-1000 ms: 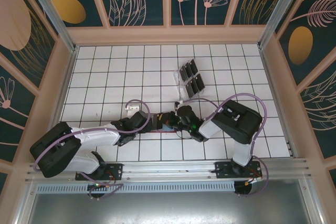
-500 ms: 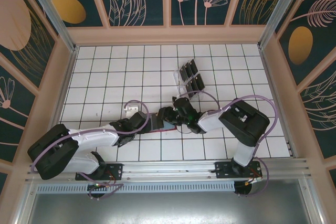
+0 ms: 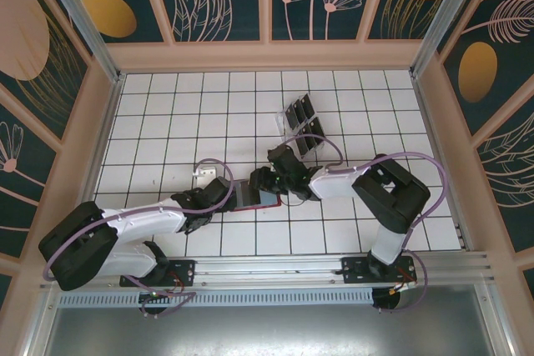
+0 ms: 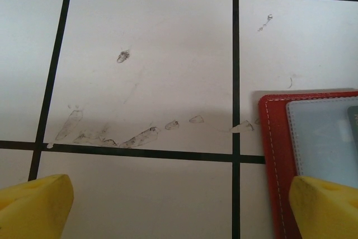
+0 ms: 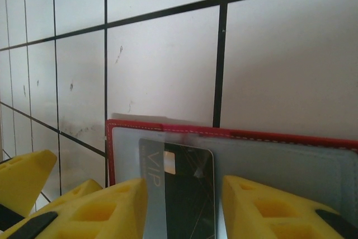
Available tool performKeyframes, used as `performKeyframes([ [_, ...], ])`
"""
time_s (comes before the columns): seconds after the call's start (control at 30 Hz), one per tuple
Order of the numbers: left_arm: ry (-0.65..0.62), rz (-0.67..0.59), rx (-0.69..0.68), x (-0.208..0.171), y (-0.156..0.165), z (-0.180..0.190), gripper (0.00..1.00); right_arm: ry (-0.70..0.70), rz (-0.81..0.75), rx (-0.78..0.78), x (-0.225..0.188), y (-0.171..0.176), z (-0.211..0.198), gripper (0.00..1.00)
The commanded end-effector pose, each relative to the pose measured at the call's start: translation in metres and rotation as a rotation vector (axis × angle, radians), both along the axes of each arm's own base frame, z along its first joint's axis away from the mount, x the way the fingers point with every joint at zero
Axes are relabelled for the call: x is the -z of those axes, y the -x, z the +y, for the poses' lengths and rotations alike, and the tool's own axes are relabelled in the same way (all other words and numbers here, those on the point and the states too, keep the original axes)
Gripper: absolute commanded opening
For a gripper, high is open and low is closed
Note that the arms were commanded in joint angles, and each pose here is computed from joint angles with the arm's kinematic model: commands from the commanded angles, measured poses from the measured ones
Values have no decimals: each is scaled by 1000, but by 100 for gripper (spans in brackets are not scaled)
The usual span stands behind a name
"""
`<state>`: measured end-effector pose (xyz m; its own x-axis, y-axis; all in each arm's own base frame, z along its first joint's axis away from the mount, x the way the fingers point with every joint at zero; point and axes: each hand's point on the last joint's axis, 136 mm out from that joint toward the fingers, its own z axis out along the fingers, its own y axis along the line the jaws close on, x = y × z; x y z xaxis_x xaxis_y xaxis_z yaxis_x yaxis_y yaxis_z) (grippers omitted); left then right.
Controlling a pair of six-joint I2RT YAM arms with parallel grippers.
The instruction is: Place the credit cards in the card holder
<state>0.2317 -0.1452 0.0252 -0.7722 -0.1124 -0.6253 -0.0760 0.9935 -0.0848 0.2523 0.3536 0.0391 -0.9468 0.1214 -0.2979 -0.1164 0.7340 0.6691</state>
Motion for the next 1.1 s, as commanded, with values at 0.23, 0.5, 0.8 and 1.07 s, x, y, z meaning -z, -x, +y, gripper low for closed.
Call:
performKeyframes([
  [0.23,0,17,-12,10,7,6,99,53,7,-42,8,7,14,39],
  [0.5,19,20,-2,14,9,3,99,58,20,-70,9,14,27,39],
  [0.8,39,7,4,11,8,1,99,83,23,-85,12,19,33,41],
  [1.07,43,-28,-2,-2,4,2,99,107,20,-32,15,13,10,44],
])
